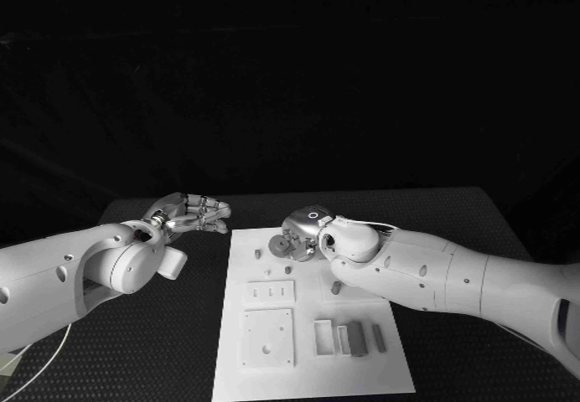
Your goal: Assemble the parts on the task board
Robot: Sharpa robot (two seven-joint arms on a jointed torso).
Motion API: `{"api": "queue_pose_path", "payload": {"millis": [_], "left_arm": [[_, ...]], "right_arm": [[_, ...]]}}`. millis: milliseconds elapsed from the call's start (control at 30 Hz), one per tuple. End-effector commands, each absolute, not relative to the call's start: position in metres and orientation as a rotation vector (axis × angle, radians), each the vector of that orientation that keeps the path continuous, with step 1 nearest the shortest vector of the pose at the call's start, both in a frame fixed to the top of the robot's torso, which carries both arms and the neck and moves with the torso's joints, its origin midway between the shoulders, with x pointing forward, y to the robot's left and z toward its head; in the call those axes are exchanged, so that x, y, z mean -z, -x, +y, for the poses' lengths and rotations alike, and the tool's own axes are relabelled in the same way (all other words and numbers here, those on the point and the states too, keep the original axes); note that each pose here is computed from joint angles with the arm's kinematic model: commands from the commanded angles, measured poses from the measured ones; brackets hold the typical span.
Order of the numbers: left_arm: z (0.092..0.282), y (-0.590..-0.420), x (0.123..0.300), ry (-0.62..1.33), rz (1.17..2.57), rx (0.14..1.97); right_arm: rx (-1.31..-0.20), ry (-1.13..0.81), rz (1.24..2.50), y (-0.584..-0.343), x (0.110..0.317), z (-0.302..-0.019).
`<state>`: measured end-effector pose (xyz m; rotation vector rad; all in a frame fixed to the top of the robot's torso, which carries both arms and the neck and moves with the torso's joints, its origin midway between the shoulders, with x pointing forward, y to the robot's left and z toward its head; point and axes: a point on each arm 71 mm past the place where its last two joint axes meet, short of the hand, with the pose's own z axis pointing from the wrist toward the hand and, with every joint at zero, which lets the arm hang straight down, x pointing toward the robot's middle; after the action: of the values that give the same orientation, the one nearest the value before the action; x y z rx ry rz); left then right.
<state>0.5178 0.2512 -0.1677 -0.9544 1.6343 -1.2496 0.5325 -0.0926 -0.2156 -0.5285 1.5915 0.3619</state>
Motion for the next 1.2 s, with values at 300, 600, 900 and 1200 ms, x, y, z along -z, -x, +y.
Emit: {"api": "queue_pose_path", "payload": {"millis": [300, 600, 900, 1200], "left_arm": [[0.2487, -0.5174, 0.1664, 0.939, 1.639, 1.268], [0.2492, -0.5175, 0.1664, 0.940, 1.638, 1.266], [0.2492, -0.5174, 0.1665, 0.940, 1.639, 1.266], [0.2496, -0.5174, 0.1665, 0.941, 1.639, 1.266]], "right_arm": [[-0.351, 0.532, 1.606, -0.5325, 0.2171, -0.0946], [-0.352, 0.527, 1.602, -0.5319, 0.2168, -0.0958], [-0.350, 0.526, 1.603, -0.5318, 0.2170, -0.0969], [-0.346, 0.521, 1.603, -0.5319, 0.2173, -0.0998]]}}
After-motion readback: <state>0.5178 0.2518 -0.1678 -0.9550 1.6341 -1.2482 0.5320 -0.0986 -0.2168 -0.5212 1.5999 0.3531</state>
